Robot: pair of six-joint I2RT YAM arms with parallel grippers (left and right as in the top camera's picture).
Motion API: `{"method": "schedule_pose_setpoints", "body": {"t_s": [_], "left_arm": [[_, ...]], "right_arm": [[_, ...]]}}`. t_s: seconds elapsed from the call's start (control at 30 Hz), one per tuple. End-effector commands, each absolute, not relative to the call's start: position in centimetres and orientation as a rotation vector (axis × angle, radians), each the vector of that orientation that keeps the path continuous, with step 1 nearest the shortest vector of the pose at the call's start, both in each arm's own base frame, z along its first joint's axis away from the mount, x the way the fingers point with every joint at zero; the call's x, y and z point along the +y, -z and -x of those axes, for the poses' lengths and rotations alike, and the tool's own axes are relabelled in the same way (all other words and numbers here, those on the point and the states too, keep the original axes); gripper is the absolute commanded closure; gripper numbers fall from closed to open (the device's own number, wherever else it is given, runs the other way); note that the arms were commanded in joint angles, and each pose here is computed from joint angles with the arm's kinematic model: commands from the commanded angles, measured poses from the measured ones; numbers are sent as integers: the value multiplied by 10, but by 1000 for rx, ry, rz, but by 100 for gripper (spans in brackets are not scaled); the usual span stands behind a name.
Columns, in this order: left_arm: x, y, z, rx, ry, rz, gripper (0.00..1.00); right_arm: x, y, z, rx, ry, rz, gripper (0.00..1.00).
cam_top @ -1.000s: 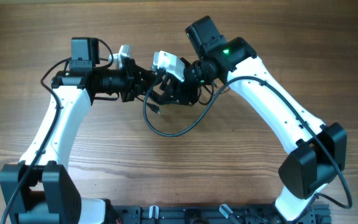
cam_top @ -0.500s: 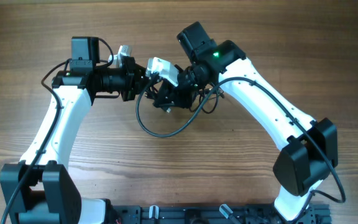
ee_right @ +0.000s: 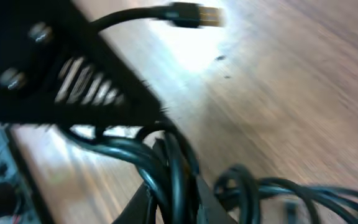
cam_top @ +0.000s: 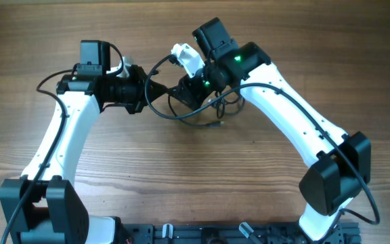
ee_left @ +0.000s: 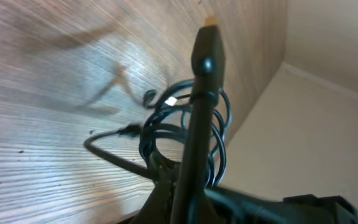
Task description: Untangle cables
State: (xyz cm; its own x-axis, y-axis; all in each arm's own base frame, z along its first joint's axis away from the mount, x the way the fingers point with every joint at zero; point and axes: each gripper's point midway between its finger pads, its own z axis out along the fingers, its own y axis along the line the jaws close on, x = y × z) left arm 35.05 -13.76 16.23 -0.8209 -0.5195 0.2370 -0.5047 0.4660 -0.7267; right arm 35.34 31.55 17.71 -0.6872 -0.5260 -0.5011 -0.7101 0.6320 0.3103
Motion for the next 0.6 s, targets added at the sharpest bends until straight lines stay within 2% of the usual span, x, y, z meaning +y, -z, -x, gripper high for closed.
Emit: {"method": "schedule_pose_setpoints", "body": {"t_s": [0.0,0.37,0.43,0.47,0.53,0.57], "left_arm": [[-152,-152,-319,2807,1319,845,96],[-164,-152,-312,2841,1323,799,96],[-164,-152,-312,2841,1322,799,96],[-164,-151,-313,2841,1314,800,96],[-161,-148,-314,2843,1274,809,96],[-159,-147,-315,2844,1259,812,96]], "right_arm": [[226,-212,-450,2423,-118,347,96],[202,-255,-467,2155,219,-78,95],[202,-255,-466,2151,216,-102,91],[206,-253,-465,2166,187,-92,78],[221,-244,-461,2223,122,20,46],[227,-239,-458,2252,101,95,39]]}}
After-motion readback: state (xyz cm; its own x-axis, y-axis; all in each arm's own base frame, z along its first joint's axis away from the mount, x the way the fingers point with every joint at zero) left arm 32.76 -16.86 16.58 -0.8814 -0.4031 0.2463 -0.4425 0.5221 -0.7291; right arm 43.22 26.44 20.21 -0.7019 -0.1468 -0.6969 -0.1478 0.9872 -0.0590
